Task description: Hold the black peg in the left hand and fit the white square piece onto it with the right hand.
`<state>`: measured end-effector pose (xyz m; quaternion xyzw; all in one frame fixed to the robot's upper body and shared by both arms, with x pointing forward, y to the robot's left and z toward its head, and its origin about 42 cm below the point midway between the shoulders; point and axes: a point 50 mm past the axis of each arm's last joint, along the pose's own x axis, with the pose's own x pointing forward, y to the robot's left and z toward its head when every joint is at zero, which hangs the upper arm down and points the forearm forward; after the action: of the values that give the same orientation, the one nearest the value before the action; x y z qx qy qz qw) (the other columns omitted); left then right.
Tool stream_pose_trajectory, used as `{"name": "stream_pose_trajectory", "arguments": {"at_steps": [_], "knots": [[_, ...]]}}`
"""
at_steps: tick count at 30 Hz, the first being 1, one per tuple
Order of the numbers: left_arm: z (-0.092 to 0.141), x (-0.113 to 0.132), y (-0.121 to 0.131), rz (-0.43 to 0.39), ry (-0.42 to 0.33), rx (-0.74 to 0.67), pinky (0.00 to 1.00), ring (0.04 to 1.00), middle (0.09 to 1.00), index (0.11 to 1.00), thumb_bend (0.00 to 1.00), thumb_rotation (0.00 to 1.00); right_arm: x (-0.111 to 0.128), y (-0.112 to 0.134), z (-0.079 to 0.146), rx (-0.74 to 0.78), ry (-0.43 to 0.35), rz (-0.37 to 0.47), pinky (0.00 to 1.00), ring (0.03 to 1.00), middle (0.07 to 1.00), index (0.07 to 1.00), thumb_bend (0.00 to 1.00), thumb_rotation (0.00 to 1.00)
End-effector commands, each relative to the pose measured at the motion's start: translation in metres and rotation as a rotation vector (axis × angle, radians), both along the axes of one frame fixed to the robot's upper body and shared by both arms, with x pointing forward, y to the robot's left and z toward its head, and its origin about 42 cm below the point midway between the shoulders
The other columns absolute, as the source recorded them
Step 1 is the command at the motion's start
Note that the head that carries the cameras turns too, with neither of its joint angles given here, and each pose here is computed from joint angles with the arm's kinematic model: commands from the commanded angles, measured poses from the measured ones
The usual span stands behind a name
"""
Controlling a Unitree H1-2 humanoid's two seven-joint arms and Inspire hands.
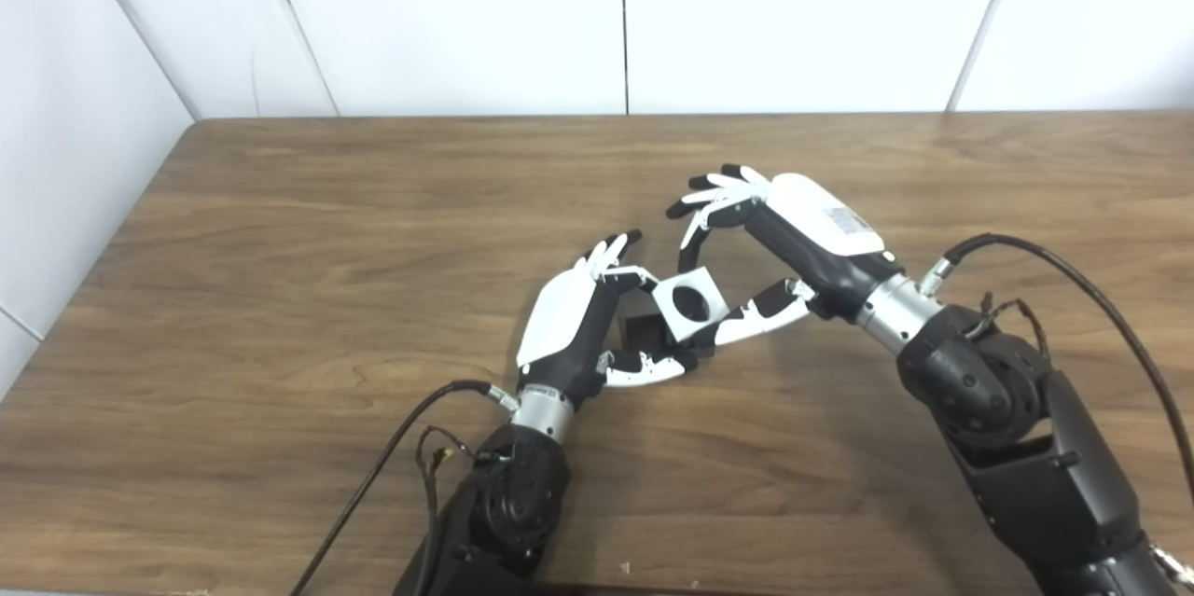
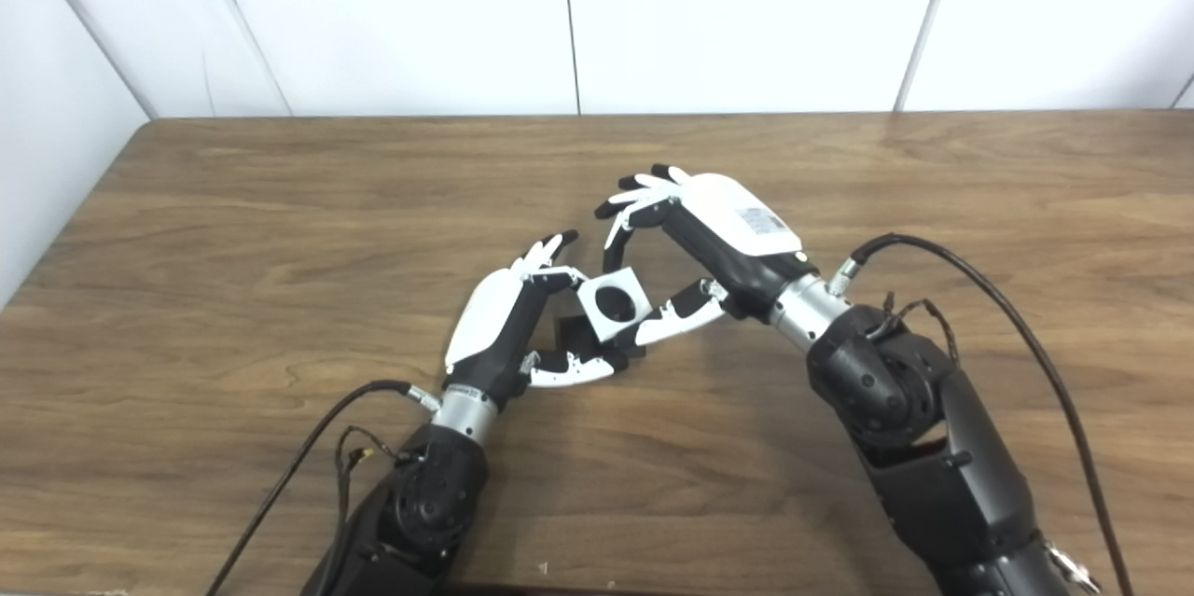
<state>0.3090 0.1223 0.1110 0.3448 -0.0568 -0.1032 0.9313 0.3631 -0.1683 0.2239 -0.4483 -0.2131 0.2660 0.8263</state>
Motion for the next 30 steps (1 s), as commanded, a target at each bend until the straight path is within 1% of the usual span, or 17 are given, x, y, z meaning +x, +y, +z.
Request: {"name": "stream_pose_trajectory", "arguments": {"at_steps": [1, 7, 10, 21, 30], "knots": [[-0.018, -0.004, 0.002, -0.001, 0.060, 0.055, 1.00, 1.000, 0.976, 0.490, 0.51, 0.09, 0.009, 0.008, 0.031, 0.050, -0.121, 0.018, 1.00, 0.921, 0.803, 0.481, 0.51, 0.14], [-0.017, -0.002, 0.004, 0.001, 0.058, 0.058, 1.00, 1.000, 0.982, 0.490, 0.51, 0.09, 0.014, 0.010, 0.044, 0.073, -0.130, 0.007, 1.00, 0.945, 0.813, 0.482, 0.51, 0.14], [-0.016, -0.002, 0.004, 0.000, 0.060, 0.056, 1.00, 1.000, 0.983, 0.490, 0.52, 0.09, 0.015, 0.012, 0.049, 0.080, -0.141, 0.001, 1.00, 0.936, 0.812, 0.482, 0.51, 0.14], [-0.015, -0.003, 0.003, -0.007, 0.056, 0.059, 1.00, 1.000, 0.985, 0.490, 0.51, 0.09, 0.015, 0.010, 0.044, 0.075, -0.117, 0.000, 1.00, 0.935, 0.809, 0.482, 0.51, 0.14], [-0.015, -0.002, 0.005, -0.004, 0.057, 0.058, 1.00, 1.000, 0.984, 0.490, 0.51, 0.09, 0.014, 0.006, 0.043, 0.045, -0.120, 0.005, 1.00, 0.936, 0.807, 0.482, 0.51, 0.14]]}}
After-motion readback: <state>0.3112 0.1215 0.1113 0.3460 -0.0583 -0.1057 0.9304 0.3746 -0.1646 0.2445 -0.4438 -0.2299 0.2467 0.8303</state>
